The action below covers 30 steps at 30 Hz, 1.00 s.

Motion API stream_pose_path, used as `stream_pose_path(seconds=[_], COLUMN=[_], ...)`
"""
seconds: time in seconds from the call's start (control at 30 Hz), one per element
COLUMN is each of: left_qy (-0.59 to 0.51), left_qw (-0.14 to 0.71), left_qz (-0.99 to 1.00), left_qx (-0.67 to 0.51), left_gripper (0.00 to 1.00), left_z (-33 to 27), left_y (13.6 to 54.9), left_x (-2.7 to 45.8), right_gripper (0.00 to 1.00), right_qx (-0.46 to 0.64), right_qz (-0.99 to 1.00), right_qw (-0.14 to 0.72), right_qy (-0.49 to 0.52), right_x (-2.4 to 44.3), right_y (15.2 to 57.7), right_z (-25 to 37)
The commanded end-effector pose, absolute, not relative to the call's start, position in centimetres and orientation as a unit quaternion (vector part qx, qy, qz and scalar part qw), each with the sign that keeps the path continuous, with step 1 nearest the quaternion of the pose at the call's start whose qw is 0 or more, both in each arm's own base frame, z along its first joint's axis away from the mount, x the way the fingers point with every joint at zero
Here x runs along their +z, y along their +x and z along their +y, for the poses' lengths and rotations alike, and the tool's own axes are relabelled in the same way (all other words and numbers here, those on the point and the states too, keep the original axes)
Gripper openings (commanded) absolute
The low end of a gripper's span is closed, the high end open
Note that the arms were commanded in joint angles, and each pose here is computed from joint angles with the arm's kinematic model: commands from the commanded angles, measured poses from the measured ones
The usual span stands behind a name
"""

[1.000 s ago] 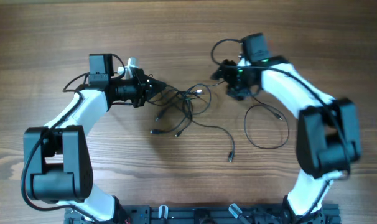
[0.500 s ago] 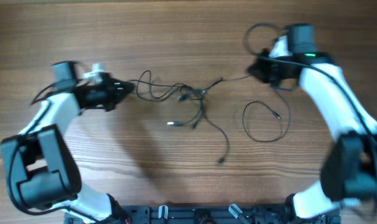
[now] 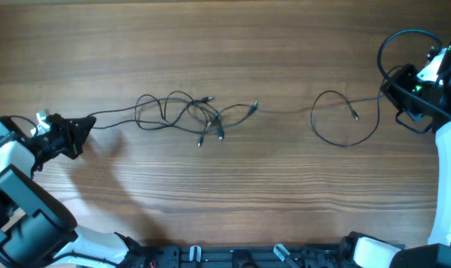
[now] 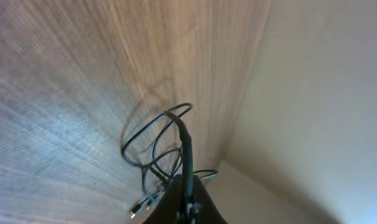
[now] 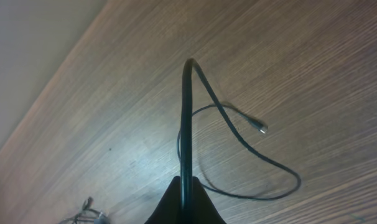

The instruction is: Untangle cables

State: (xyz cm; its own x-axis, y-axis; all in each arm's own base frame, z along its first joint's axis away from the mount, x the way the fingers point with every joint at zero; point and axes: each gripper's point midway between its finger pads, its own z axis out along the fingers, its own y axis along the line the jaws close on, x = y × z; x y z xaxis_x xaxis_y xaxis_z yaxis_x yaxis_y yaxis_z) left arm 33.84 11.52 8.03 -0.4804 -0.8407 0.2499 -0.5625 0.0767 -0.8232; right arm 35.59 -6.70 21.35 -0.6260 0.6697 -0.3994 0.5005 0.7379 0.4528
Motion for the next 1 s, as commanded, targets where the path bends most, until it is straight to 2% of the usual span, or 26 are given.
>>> stream_pose_path(seconds=[0.0,0.13,0.23,0.37,0.5,0.63,0.7,0.73,0.77,0.83,0.87,0.97], left_qy=[-0.465,-0.484,-0.497,-0.511,-0.517,-0.517,-0.511,-0.507,-0.501,-0.489,-0.481,-0.454], left_qw=[0.162,0.141,0.128,0.108,0.096,0.083,0.079,0.077,0.074,0.068,0.063,0.050], left_qz=[0.739,0.744,0.749,0.752,0.751,0.751,0.755,0.758,0.762,0.770,0.775,0.791], left_qx=[-0.460,-0.438,-0.420,-0.402,-0.400,-0.402,-0.403,-0.403,-0.403,-0.405,-0.405,-0.406], left_gripper=[0.04,0.04,0.04,0.04,0.04,0.04,0.04,0.04,0.04,0.04,0.04,0.04], left_z=[11.5,11.5,11.6,11.5,11.3,10.7,10.1,9.8,9.4,8.4,7.7,5.6], left_y=[33.4,32.6,32.0,31.2,30.8,30.5,30.7,30.8,31.0,31.2,31.4,31.9], left_x=[8.3,7.3,6.6,5.9,5.8,5.7,5.7,5.7,5.7,5.7,5.7,5.7], right_gripper=[0.04,0.04,0.04,0.05,0.08,0.10,0.11,0.15,0.33,0.95,1.00,1.00], right_qx=[0.101,-0.023,-0.118,-0.137,-0.079,0.029,0.076,0.082,0.078,0.063,0.064,0.066], right_qz=[0.889,0.873,0.792,0.755,0.785,0.879,0.924,0.936,0.945,0.955,0.957,0.944], right_qw=[0.288,0.290,0.264,0.252,0.249,0.203,0.174,0.160,0.146,0.113,0.099,0.050], right_qy=[0.341,0.392,0.538,0.590,0.561,0.431,0.332,0.302,0.284,0.268,0.266,0.319], right_x=[21.1,20.7,20.3,20.0,19.4,17.3,15.6,14.7,13.8,11.4,10.3,6.8], right_y=[35.4,33.7,29.6,28.0,30.0,32.7,33.8,34.1,34.3,34.5,34.8,35.1], right_z=[-8.5,-12.8,-16.1,-16.6,-15.0,-10.3,-7.3,-6.6,-6.1,-5.6,-5.2,-3.8])
